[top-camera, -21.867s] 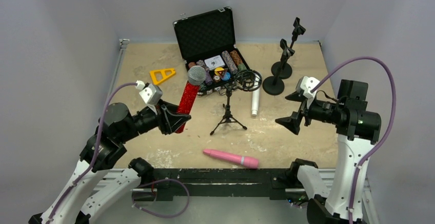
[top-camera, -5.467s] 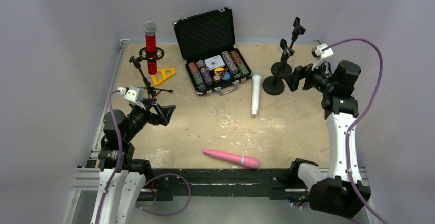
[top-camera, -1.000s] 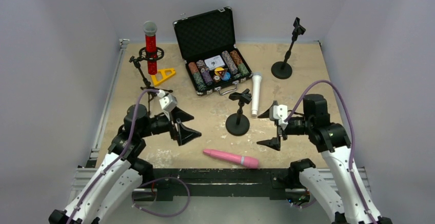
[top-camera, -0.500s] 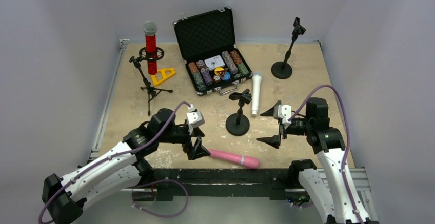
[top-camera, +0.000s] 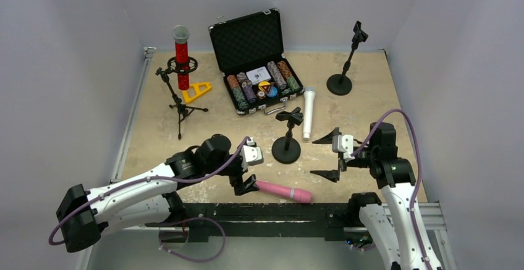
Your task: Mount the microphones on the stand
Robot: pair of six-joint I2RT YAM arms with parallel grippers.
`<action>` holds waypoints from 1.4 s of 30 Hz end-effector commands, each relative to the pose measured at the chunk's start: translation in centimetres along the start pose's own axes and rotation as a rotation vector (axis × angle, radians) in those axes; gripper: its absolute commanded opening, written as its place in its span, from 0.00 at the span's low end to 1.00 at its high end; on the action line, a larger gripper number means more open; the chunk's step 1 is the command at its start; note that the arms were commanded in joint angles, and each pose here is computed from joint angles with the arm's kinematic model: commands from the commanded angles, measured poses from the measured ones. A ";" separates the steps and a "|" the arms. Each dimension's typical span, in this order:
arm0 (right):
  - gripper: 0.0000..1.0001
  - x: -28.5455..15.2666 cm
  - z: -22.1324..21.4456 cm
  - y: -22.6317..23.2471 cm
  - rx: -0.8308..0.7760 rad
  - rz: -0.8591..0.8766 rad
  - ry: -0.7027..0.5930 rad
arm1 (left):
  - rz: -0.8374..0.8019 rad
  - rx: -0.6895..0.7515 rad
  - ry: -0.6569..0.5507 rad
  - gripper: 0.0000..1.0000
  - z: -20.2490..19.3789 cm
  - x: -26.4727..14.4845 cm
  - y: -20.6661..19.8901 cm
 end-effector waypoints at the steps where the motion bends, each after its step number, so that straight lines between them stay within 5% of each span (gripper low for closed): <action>1: 0.93 0.1 -0.1 -0.2 -0.033 0.005 -0.016 | -0.024 0.176 -0.055 0.92 1.7 1.9 0.5; 14: 0.93 -0.1 -0.1 -0.5 -0.028 -0.011 -0.009 | -0.124 0.284 0.055 0.88 0.4 9.1 -0.4; 23: 0.93 -0.1 -0.2 -0.7 -0.018 -0.017 -0.009 | -0.098 0.339 0.180 0.73 -1.8 12.2 -0.7; 34: 0.93 -0.3 -0.2 -0.7 -0.009 -0.022 -0.015 | -0.035 0.315 0.288 0.46 -4.6 12.7 0.0; 42: 0.94 -0.4 -0.2 -0.8 -0.005 -0.028 -0.018 | -0.006 0.259 0.304 0.00 -5.2 12.0 0.0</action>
Point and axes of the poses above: each gripper's point midway between its finger pads, its own x axis out along the fingers, its own y axis along the line the jaws close on, z = x × y, the point moved 4 cm from there along -x, back along the fingers, and after that the axes turned 3 degrees about x, right-handed, at the moved point
